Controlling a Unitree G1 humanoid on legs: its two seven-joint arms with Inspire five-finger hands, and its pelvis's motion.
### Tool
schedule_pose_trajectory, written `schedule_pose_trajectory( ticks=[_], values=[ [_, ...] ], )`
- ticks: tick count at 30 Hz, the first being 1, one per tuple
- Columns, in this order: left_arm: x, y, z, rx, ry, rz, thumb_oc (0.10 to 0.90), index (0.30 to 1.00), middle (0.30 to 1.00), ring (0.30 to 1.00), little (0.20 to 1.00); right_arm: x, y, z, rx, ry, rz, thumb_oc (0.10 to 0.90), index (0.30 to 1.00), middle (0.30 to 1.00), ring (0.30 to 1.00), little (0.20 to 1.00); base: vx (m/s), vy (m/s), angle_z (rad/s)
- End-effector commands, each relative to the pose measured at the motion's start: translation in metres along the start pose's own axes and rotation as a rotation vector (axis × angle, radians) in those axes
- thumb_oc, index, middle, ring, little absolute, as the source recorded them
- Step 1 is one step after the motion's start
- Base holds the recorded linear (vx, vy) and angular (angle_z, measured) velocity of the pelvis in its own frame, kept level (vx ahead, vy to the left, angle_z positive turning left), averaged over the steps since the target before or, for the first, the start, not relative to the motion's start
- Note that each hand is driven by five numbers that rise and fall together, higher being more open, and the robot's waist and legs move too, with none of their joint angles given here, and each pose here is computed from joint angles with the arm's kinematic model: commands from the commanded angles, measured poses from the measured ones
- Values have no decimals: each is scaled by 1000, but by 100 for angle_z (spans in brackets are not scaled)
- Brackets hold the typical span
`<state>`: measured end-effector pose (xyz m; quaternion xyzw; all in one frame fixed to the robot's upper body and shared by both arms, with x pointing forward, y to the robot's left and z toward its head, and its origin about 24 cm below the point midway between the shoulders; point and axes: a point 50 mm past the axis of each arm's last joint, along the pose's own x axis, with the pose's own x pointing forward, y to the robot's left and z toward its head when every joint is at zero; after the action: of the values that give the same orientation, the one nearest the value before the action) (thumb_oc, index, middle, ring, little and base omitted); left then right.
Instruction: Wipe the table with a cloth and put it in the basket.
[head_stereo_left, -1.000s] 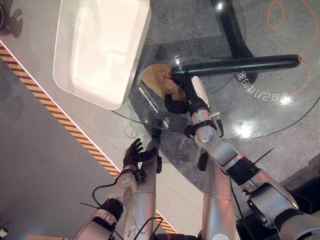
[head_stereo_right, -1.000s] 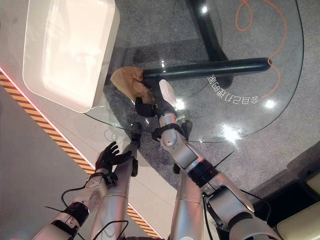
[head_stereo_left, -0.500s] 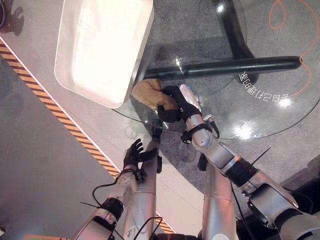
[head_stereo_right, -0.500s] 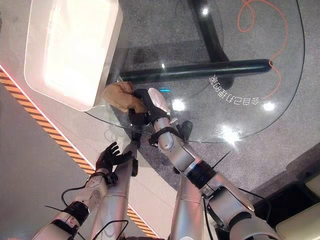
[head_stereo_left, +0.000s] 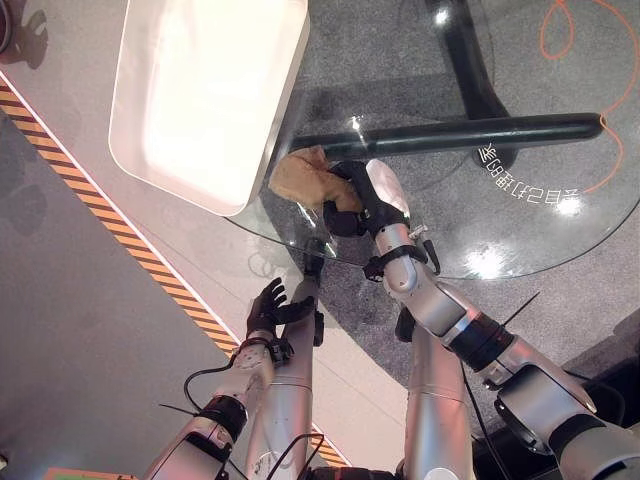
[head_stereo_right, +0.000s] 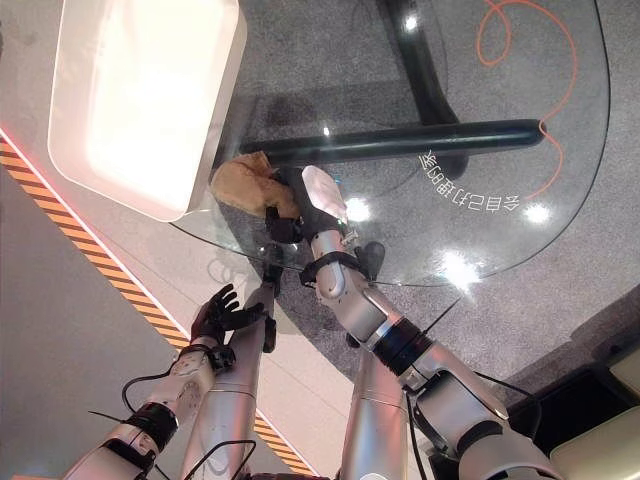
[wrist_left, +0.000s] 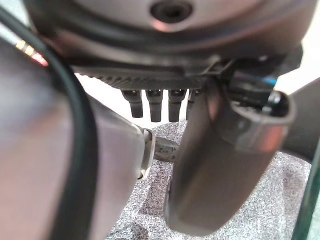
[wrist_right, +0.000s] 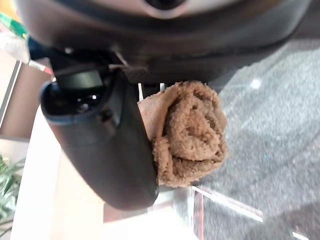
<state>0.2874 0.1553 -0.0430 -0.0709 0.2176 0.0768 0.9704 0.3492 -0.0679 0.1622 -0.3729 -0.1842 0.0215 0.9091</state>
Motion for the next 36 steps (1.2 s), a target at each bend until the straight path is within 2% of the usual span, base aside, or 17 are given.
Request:
schedule_pose_trajectory(
  ticks=[1,7,13,21,26,32,36],
  values=[
    [-23,-4,-50,-45,142,-3,800,900,900,900,900,13,-62,31,-25,-134,-322,100,300,300,300,200,0,0,0],
    [-26,6,-53,-37,140,14,800,900,900,900,900,15,-116,10,-107,-30,-514,100,300,300,300,200,-2,-16,-1],
    [-29,18,-55,-44,132,35,800,900,900,900,900,7,-152,-15,-114,64,-642,100,300,300,300,200,0,-8,-2],
    [-29,27,-53,-67,116,47,800,900,900,900,900,-7,-187,-52,-32,195,-847,100,300,300,300,200,-1,6,-8],
    [-30,32,-54,-73,118,56,800,900,900,900,900,-17,-198,-65,-8,234,-917,100,300,300,300,200,0,-1,-1],
    [-31,33,-53,-81,108,63,800,900,900,900,900,-38,-219,-86,119,295,-1162,100,300,300,300,200,-4,-4,-6],
    [-30,35,-52,-82,111,66,800,900,900,900,900,-45,-223,-89,193,284,-1242,100,300,300,300,200,0,0,0]
  ],
)
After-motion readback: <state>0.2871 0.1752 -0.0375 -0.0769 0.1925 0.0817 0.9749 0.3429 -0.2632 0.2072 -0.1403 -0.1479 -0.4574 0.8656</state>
